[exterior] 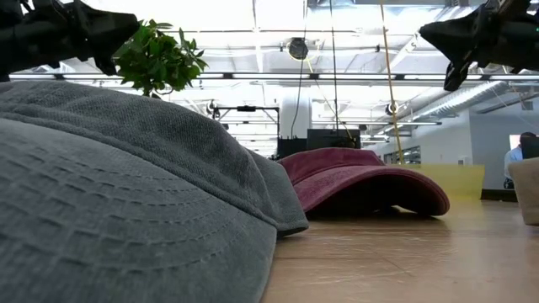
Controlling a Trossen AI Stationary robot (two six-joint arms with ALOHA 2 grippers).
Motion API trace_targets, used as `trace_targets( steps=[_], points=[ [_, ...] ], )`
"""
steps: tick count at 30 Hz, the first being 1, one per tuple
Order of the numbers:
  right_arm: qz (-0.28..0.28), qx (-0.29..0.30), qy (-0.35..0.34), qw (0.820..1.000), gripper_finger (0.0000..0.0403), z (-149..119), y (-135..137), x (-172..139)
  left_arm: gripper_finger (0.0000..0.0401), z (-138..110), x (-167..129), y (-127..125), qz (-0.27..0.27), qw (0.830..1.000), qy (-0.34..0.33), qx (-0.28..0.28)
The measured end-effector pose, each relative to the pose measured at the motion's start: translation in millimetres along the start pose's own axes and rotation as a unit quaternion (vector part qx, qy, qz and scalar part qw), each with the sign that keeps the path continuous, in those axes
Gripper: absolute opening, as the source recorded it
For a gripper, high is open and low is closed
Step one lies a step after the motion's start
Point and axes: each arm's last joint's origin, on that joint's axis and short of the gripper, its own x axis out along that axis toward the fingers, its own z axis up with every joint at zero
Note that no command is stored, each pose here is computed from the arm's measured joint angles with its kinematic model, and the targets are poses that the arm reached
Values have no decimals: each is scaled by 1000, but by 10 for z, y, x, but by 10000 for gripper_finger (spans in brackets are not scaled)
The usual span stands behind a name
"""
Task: Pick & Place hat
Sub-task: Put the bottom red cap into the yellow bin
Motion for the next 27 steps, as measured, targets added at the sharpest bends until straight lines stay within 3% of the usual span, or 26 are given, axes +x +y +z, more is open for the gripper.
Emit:
trace_targets(
  steps=[4, 7, 11, 18, 24, 27],
  points=[
    [-19, 9, -33, 999, 0, 56, -2, -1, 56, 1, 0, -1, 0, 999, -1, -34],
    [-42, -5, -62, 997, 0, 107, -7, -5, 56, 56, 0, 7, 10, 999, -30, -21],
    [-62, -24, -43, 997, 0, 62, -22, 12, 56, 134, 9, 17, 29, 998, -59, -24],
    [-53, -2, -6, 999, 12, -51, -3, 136, 56, 254, 262, 6, 39, 997, 65, -32],
    [-7, 14, -23, 1000, 51, -89, 56, 283, 56, 371, 576, -220, -58, 989, 134, -30],
    [25, 10, -8, 1000, 72, -156, 84, 356, 56, 300, 677, -358, -46, 984, 174, 0]
  ],
)
